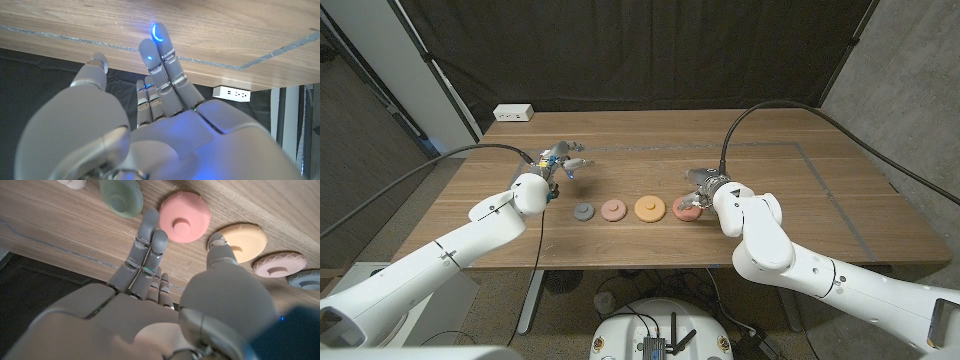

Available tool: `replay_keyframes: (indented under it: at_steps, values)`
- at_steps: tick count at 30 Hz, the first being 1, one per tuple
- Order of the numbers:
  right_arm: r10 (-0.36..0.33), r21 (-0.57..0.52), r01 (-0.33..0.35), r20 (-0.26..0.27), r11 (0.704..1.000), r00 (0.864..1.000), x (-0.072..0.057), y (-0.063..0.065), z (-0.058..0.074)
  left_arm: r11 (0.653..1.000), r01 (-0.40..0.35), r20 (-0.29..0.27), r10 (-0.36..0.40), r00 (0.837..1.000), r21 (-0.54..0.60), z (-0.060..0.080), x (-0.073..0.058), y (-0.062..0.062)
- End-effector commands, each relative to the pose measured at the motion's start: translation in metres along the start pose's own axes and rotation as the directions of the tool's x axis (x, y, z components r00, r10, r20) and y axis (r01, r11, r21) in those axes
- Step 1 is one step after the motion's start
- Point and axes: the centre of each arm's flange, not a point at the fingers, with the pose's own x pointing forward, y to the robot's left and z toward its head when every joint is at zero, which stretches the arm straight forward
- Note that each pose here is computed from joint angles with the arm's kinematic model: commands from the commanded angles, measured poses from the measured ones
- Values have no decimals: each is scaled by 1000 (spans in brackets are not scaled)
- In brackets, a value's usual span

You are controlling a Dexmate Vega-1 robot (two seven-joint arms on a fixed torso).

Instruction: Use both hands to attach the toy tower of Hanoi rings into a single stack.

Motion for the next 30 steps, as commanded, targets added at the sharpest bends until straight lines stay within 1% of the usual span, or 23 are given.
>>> replay_keyframes:
  at_steps: [1,15,30]
  values:
    - [37,-8,-38,-26,999,999,6,4,4,1000,7,1,-7,1000,0,-2,2,-1]
    - [64,-1,-64,-55,998,996,13,9,-1,1000,8,4,-8,1000,2,-1,4,-1]
    - [97,-4,-97,-66,995,993,22,15,-3,1000,9,4,-9,1000,-5,-2,5,-1]
